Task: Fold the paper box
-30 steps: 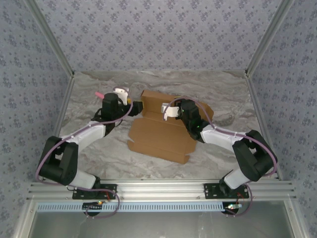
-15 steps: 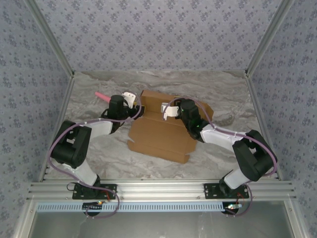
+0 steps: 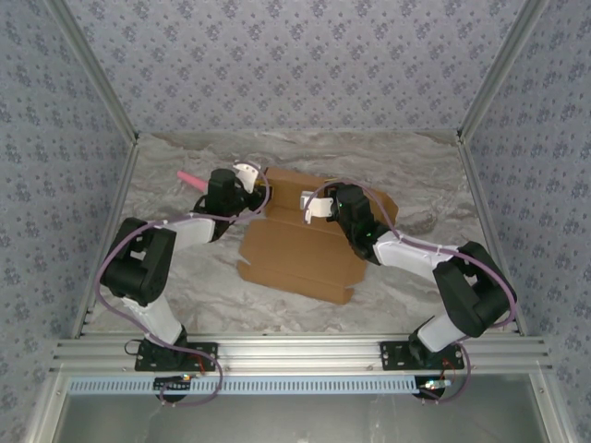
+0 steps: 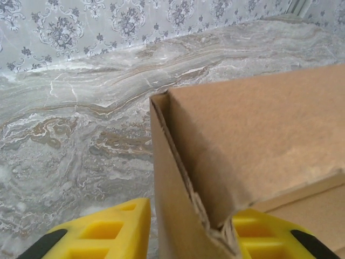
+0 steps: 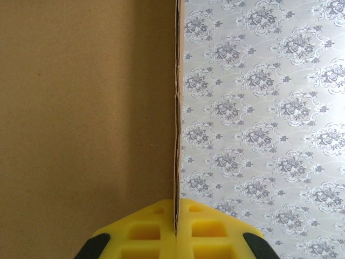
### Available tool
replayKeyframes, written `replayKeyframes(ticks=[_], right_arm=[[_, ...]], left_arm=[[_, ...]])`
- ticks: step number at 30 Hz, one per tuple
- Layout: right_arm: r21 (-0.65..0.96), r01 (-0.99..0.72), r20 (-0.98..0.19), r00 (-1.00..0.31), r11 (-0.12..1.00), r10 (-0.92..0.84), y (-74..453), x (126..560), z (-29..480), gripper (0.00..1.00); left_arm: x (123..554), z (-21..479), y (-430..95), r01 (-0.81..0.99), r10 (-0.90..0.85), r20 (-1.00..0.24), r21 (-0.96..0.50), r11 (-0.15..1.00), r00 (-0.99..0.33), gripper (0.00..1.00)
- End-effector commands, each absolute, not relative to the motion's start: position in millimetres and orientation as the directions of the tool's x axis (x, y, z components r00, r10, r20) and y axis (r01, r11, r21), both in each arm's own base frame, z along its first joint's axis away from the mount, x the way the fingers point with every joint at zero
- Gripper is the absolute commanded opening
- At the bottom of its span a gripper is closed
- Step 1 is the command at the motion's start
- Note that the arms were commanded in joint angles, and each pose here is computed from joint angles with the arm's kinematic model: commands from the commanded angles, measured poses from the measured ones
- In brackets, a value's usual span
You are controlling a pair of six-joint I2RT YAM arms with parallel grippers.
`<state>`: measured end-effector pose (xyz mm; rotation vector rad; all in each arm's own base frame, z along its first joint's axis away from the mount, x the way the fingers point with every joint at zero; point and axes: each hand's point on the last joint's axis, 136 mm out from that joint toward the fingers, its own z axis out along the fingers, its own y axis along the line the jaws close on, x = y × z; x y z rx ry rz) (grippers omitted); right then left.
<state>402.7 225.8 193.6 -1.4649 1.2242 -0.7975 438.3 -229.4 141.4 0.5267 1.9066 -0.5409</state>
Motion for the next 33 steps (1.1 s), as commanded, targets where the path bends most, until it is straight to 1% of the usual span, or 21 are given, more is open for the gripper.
replayKeyframes(ticks=[1,12,14,17,21,22,23,24,25,30,33], right_arm=[[-0.962,-0.273,-0.106,0.278,0.028,-0.955,231,407,200,0.0],[-0.963,-0.268,-0.109,0.268,0.035,-0.957,229,408,202,0.0],[-0.962,-0.271,-0.111,0.261,0.038,-0.959,228,408,202,0.06],[-0.959,-0.277,-0.129,0.245,0.058,-0.961,227,408,202,0.18],[-0.95,-0.291,-0.187,0.232,0.115,-0.955,226,405,206,0.32],[-0.943,-0.303,-0.208,0.228,0.134,-0.951,227,404,207,0.37],[-0.934,-0.32,-0.233,0.22,0.156,-0.947,227,403,208,0.46],[-0.922,-0.342,-0.263,0.21,0.181,-0.942,228,400,209,0.52],[-0.91,-0.358,-0.293,0.201,0.209,-0.935,229,398,211,0.56],[-0.86,-0.388,-0.422,0.173,0.332,-0.89,234,381,225,0.66],[-0.794,-0.453,-0.502,0.114,0.405,-0.857,239,365,232,0.71]], left_arm=[[445,153,-241,0.606,0.103,-0.94,-0.123,0.786,-0.325,0.28],[443,152,-242,0.58,0.115,-0.94,-0.099,0.809,-0.32,0.13],[442,153,-240,0.567,0.118,-0.942,-0.087,0.819,-0.315,0.1],[442,157,-235,0.544,0.111,-0.944,-0.08,0.836,-0.31,0.07],[440,163,-232,0.529,0.104,-0.948,-0.076,0.845,-0.302,0.03],[440,164,-231,0.526,0.102,-0.949,-0.075,0.847,-0.299,0.02],[439,165,-229,0.521,0.101,-0.949,-0.074,0.85,-0.299,0.02],[439,166,-229,0.517,0.099,-0.949,-0.074,0.853,-0.299,0.02],[438,167,-227,0.508,0.098,-0.949,-0.073,0.858,-0.3,0.01],[436,172,-220,0.474,0.094,-0.947,-0.066,0.878,-0.306,0.01],[434,173,-215,0.446,0.092,-0.947,-0.058,0.893,-0.307,0.01]])
